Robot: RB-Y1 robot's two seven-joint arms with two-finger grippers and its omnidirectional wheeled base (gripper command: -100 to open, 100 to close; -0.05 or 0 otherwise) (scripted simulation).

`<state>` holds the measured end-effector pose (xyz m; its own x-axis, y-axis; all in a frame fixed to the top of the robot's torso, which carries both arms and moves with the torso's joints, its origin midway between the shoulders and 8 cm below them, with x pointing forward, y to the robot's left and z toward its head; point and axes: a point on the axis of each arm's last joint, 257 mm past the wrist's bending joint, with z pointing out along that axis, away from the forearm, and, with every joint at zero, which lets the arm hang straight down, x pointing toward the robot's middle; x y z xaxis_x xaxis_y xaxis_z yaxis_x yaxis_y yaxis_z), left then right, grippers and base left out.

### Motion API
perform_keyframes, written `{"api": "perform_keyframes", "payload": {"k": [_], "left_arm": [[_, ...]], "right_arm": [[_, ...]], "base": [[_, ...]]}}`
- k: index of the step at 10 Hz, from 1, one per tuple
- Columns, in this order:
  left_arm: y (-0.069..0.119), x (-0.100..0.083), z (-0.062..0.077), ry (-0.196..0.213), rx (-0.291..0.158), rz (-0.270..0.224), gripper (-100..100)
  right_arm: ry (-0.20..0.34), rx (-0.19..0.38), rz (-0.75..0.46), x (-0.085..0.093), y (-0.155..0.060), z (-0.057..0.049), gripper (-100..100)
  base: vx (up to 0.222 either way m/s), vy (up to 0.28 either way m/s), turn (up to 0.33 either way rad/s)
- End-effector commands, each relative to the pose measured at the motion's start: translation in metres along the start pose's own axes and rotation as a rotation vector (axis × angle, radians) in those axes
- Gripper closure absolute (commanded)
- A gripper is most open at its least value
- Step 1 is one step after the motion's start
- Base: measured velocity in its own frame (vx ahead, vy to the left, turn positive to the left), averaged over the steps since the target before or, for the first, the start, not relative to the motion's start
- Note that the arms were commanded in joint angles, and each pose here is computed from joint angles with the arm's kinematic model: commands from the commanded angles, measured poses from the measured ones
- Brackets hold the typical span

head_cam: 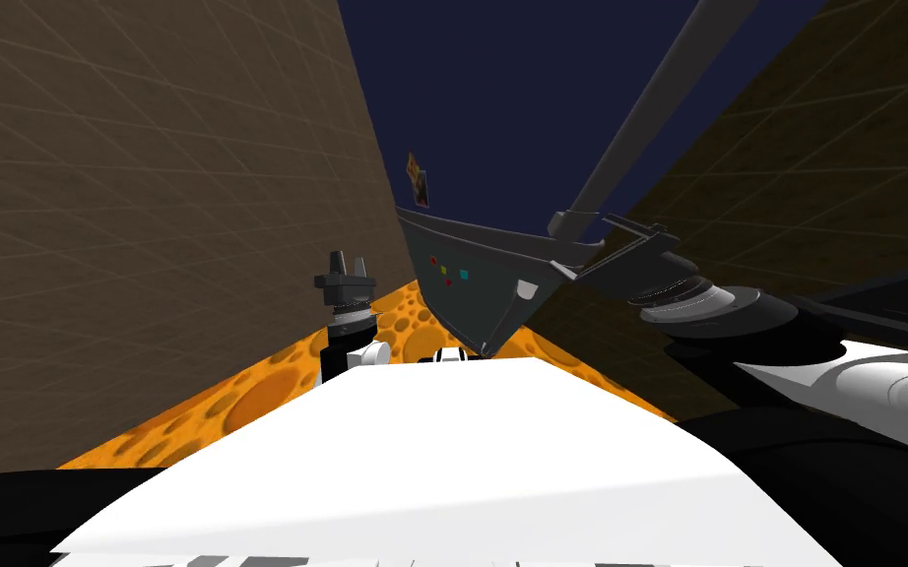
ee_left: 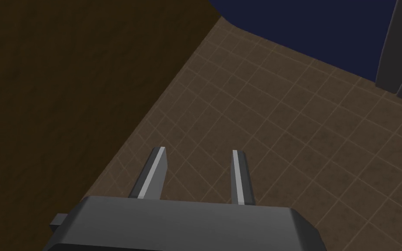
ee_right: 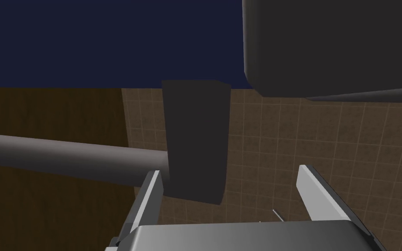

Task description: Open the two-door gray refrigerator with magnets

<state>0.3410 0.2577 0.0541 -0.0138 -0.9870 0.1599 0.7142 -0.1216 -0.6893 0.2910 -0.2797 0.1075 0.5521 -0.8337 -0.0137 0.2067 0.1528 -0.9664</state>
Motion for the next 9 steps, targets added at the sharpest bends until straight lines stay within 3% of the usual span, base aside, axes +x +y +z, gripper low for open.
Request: {"api": "perform_keyframes", "payload": {"k": [1, 6, 9], "left_arm": [[0.000, 0.000, 0.000, 0.000, 0.000, 0.000, 0], [0.000, 0.000, 0.000, 0.000, 0.000, 0.000, 0], [0.000, 0.000, 0.000, 0.000, 0.000, 0.000, 0]], "right_arm": [[0.089, -0.001, -0.022, 0.040, -0.003, -0.005, -100], [0.284, 0.006, -0.085, 0.125, -0.021, -0.027, -100], [0.331, 0.009, -0.095, 0.145, -0.025, -0.035, -100]], "base": [[-0.155, 0.041, 0.491], [-0.176, 0.063, 0.399], [-0.077, 0.034, 0.211]]}}
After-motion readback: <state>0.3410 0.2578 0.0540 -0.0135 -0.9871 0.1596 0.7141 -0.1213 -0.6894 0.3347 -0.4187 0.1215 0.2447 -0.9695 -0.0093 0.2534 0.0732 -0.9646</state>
